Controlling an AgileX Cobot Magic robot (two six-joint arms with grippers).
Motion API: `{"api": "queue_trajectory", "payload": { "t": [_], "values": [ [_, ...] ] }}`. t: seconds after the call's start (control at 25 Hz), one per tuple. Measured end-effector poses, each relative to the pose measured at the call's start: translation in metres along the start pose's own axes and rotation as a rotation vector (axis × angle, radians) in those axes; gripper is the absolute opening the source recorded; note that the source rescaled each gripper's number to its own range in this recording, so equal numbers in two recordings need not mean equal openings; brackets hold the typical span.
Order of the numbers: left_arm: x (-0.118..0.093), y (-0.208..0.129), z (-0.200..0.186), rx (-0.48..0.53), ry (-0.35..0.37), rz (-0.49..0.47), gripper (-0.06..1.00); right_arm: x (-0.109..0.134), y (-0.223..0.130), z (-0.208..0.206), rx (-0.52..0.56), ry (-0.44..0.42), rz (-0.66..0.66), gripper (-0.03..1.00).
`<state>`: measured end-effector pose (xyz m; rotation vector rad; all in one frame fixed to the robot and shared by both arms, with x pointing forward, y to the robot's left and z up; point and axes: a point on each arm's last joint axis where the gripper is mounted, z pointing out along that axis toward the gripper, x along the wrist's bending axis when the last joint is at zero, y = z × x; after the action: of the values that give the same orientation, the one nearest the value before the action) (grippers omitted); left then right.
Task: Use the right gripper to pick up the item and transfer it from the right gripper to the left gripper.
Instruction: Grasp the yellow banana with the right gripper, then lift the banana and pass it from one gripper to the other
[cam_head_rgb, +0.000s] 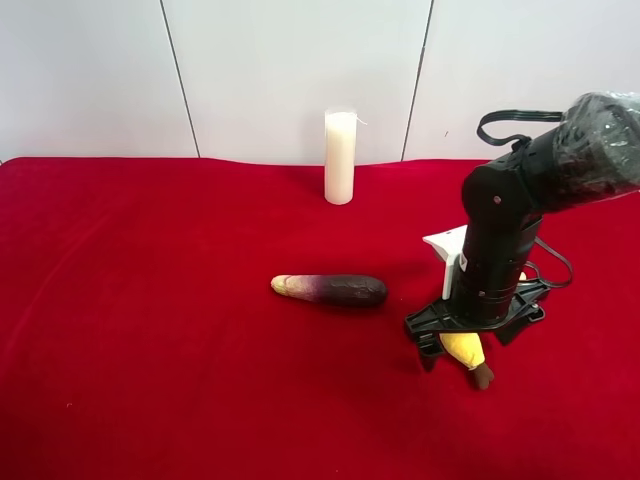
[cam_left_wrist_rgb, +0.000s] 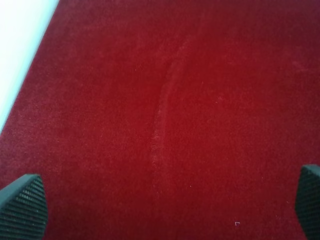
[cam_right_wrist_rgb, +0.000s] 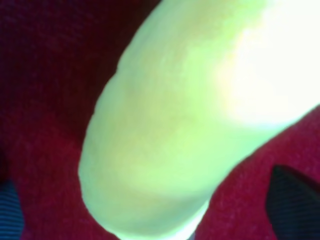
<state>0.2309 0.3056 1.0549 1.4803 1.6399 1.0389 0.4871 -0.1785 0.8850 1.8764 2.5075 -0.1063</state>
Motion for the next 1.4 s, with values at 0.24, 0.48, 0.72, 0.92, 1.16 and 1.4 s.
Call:
{"api": "queue_trajectory", "payload": {
  "t": [0.24, 0.48, 0.72, 0.92, 1.16, 1.4],
  "values": [
    [0.000, 0.000, 0.000, 0.000, 0.000, 0.000, 1.00, 0.000, 0.000, 0.001, 0.002, 0.000, 0.000, 0.39],
    [0.000, 0.000, 0.000, 0.000, 0.000, 0.000, 1.00, 0.000, 0.000, 0.001, 0.002, 0.000, 0.000, 0.01],
    [0.000, 0.000, 0.000, 0.000, 0.000, 0.000, 1.00, -0.001, -0.002, -0.009, -0.010, 0.001, -0.010, 0.00],
    [0.000, 0.000, 0.000, 0.000, 0.000, 0.000, 1.00, -0.004, -0.011, -0.048, -0.099, 0.009, -0.061, 0.00],
    [0.000, 0.004, 0.009, 0.065, 0.000, 0.003, 1.00, -0.010, -0.031, -0.090, -0.172, 0.005, -0.206, 0.00],
    [-0.003, 0.028, 0.022, 0.196, -0.019, 0.006, 1.00, 0.000, -0.043, -0.115, -0.220, 0.004, -0.344, 0.00]
  ]
}}
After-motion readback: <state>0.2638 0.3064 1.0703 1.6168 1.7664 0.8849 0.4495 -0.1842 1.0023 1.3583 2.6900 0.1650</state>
